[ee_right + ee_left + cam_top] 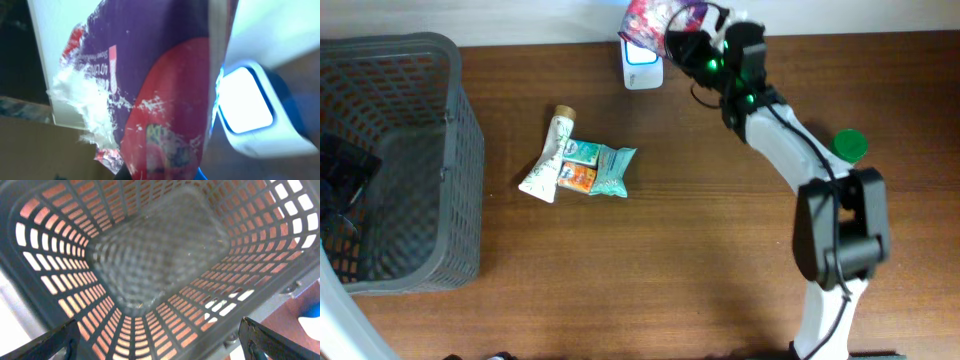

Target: Scan the item barcode

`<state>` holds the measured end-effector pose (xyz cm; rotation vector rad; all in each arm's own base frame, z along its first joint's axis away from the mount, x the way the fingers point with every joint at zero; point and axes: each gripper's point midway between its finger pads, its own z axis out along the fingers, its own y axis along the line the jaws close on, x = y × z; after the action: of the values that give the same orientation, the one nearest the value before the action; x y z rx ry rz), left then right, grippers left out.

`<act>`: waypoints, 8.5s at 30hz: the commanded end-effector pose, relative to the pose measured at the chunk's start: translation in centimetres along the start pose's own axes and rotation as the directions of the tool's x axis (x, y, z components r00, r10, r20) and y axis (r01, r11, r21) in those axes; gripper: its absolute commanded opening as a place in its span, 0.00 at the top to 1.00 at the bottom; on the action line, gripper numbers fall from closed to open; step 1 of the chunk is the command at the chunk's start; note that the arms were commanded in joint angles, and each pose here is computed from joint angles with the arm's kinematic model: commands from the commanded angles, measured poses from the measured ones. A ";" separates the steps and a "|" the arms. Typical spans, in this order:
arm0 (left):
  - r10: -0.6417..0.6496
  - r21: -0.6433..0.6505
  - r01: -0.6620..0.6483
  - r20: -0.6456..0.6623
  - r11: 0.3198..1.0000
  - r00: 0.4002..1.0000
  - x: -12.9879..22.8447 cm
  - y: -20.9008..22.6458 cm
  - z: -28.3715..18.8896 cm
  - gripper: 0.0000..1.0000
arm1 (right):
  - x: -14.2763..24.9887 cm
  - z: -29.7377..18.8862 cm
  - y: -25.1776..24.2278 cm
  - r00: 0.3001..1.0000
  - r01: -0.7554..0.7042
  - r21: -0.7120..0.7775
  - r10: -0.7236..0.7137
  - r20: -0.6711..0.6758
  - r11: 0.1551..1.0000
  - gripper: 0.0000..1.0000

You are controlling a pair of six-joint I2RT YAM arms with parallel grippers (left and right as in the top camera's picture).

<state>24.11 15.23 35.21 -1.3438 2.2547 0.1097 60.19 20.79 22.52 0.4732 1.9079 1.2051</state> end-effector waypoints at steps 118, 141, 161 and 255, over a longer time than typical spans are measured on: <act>-0.008 -0.001 0.008 0.004 1.000 1.000 -0.1 0.1 0.0 0.01 | 14.1 -16.5 -18.4 0.868 0.139 0.912 0.396 -0.299 0.385 0.01; -0.008 -0.001 0.008 0.004 1.000 1.000 -0.1 0.1 0.0 0.01 | 8.1 -12.4 -17.2 0.905 0.279 0.788 0.125 -0.407 0.548 0.01; -0.008 -0.001 0.008 0.004 1.000 1.000 -0.1 0.1 0.0 0.01 | 11.9 -12.5 -19.9 0.775 0.500 0.673 0.066 -0.629 0.545 0.03; -0.008 -0.001 0.008 0.004 1.000 1.000 -0.1 0.1 0.0 0.01 | 9.4 -20.5 -22.3 0.504 0.526 0.494 0.214 -0.837 0.692 0.01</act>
<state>24.16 15.26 35.24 -1.3426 2.2523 0.1096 41.74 4.06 4.71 -0.0247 3.2345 0.3015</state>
